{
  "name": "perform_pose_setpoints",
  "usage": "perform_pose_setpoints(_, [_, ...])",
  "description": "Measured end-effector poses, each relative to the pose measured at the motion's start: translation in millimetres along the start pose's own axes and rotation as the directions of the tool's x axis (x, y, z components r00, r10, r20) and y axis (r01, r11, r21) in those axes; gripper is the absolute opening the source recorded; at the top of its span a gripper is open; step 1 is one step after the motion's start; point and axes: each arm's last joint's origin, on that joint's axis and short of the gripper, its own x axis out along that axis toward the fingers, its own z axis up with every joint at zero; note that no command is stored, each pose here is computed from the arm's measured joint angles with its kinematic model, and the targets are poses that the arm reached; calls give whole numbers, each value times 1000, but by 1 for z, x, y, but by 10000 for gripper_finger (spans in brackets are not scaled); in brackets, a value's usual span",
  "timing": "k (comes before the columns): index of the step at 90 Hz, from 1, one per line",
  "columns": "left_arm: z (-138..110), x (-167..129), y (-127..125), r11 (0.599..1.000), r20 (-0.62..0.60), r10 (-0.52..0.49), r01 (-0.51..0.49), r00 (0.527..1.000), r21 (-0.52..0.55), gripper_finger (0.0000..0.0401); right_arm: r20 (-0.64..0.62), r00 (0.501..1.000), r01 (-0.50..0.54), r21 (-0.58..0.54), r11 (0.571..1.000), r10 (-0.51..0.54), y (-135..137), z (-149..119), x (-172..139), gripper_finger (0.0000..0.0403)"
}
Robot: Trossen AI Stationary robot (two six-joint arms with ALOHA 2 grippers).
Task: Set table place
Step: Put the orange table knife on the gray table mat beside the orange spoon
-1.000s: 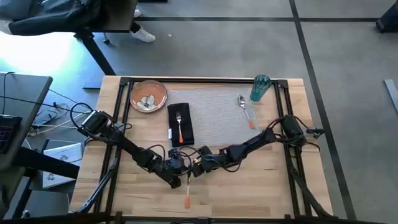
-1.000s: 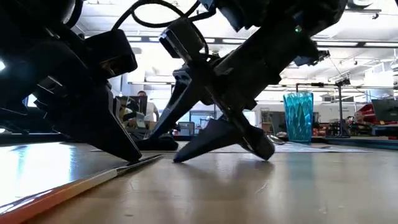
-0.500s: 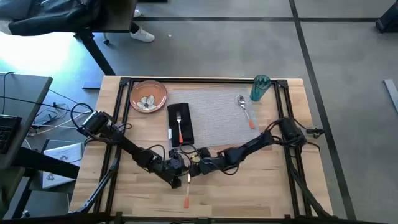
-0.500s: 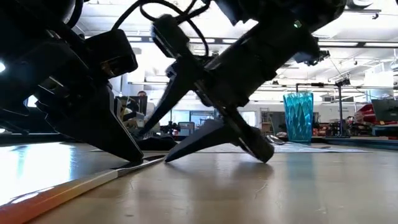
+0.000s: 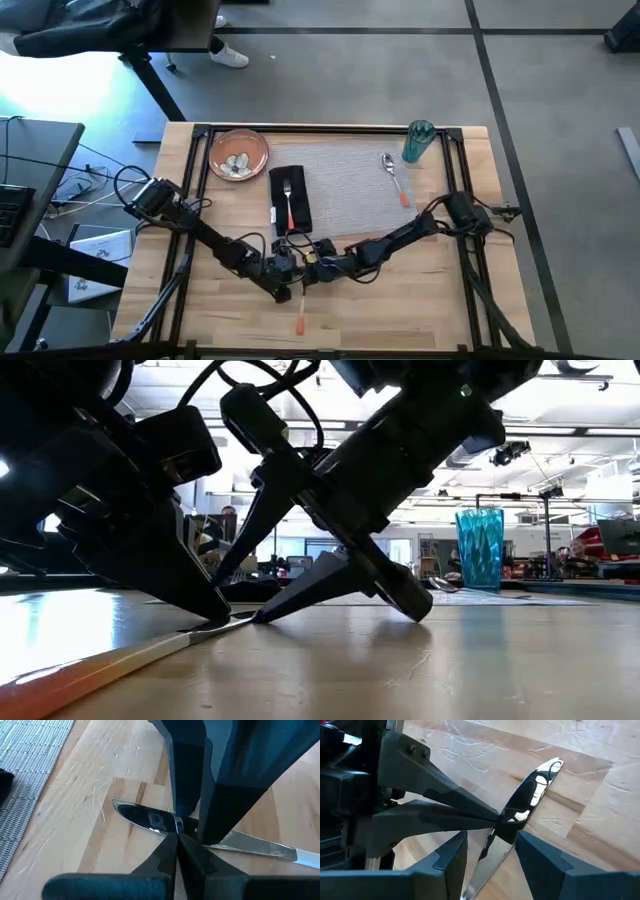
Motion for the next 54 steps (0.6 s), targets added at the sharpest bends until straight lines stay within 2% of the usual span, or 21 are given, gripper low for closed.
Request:
perform_pose_setpoints(16, [4, -8, -3, 999, 9, -22, 21, 1000, 42, 0, -30, 999, -13, -3, 1000, 13, 5, 2, -6, 156])
perform_pose_setpoints(54, [8, -11, -4, 999, 20, -36, 35, 999, 36, 0, -5, 1000, -15, -8, 1000, 15, 7, 4, -11, 156])
